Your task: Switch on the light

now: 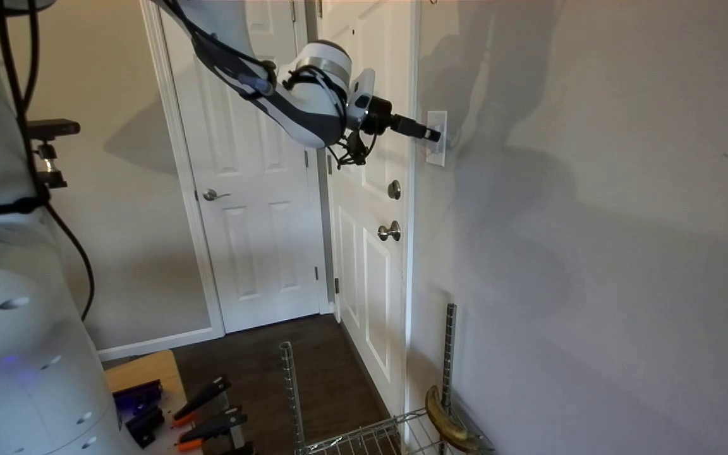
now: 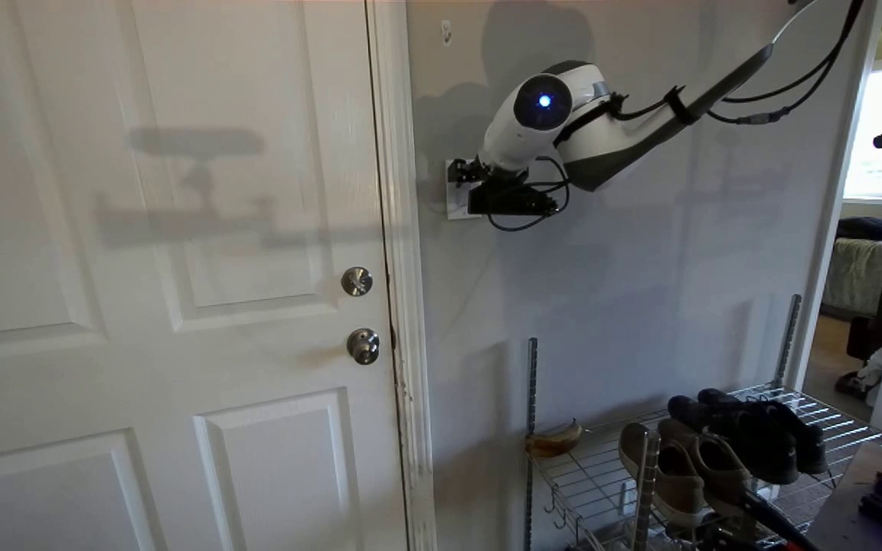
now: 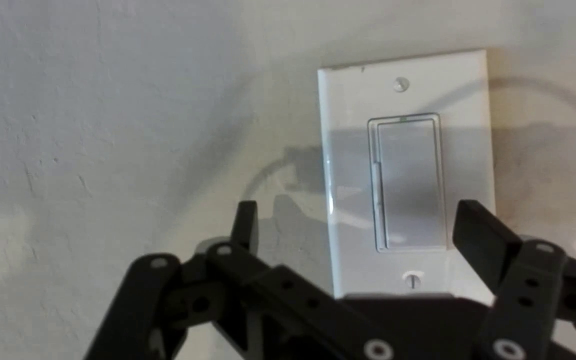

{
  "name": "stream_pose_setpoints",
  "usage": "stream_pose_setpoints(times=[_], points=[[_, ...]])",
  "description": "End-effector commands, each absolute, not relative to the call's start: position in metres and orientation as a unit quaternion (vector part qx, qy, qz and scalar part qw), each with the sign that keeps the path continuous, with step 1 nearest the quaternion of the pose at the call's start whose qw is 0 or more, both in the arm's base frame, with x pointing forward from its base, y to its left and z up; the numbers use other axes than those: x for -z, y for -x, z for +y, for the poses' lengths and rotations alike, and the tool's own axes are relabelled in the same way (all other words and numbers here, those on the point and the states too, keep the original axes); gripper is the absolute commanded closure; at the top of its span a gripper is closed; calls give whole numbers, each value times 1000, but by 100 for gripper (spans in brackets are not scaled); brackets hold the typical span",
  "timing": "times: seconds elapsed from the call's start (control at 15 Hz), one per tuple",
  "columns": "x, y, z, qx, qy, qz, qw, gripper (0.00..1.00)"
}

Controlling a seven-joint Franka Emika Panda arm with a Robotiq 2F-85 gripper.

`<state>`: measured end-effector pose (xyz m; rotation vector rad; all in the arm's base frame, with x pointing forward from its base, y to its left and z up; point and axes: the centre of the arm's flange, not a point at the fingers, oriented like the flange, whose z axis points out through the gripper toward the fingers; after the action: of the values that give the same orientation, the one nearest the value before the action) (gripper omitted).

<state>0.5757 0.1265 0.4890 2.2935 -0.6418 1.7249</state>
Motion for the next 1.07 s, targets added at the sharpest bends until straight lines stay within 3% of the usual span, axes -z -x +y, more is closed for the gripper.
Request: stream_pose_setpoints(times=[0.0, 1.0], points=[[-497, -565, 126, -593, -765, -218, 121, 0], [-497, -583, 113, -580, -770, -230, 131, 0]])
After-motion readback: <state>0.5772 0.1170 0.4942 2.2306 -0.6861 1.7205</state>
